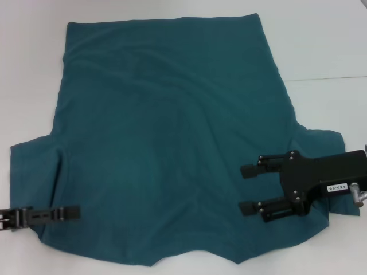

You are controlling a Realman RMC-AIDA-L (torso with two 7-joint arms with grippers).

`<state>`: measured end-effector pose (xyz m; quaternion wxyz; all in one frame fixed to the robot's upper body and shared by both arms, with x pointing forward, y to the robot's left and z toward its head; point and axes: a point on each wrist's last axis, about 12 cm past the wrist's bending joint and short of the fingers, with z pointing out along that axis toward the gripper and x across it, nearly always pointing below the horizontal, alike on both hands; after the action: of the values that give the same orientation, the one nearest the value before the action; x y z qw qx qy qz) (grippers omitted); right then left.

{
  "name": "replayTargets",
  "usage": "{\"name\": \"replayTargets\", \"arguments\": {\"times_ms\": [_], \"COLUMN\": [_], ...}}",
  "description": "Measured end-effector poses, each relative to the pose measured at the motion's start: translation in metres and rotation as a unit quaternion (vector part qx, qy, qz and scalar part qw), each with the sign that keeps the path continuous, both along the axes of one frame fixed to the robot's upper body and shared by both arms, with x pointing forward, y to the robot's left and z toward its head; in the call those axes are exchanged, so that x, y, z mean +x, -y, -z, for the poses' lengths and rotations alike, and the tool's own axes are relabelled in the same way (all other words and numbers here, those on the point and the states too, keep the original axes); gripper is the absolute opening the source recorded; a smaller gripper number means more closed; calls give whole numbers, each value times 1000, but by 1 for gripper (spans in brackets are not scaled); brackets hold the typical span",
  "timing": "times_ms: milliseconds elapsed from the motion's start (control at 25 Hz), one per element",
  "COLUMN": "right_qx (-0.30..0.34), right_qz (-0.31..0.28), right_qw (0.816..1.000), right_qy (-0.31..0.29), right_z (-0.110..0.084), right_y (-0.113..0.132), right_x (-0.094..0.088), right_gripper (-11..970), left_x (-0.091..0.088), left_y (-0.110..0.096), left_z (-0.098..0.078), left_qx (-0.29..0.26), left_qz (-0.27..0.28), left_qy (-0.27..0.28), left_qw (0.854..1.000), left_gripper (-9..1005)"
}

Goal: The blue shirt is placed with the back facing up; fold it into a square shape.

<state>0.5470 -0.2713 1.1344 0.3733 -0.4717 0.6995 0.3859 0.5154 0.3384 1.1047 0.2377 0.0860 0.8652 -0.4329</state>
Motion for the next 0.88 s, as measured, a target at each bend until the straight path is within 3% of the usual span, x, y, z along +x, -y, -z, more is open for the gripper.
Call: {"name": "replayTargets", "arguments": {"times_ms": [320, 600, 880], "right_qx": [-3, -2, -3], "right_qz": [-4, -5, -5], "right_qw": [1000, 1000, 1000], "right_qy": [-2, -3, 0], "right_z": [1, 1, -1], "right_y": [-3, -4, -5], "right_x": [1, 1, 3], "right_gripper": [865, 865, 865], "left_x": [2, 3, 1], "left_y": [-20, -30, -33], "left_z": [5, 9, 13], "left_qx": [70, 99, 127], "left_qz": [-77, -125, -138], "left_qy": [-50, -52, -38], "left_qw": [993, 986, 982], "left_gripper": [827, 828, 827]}}
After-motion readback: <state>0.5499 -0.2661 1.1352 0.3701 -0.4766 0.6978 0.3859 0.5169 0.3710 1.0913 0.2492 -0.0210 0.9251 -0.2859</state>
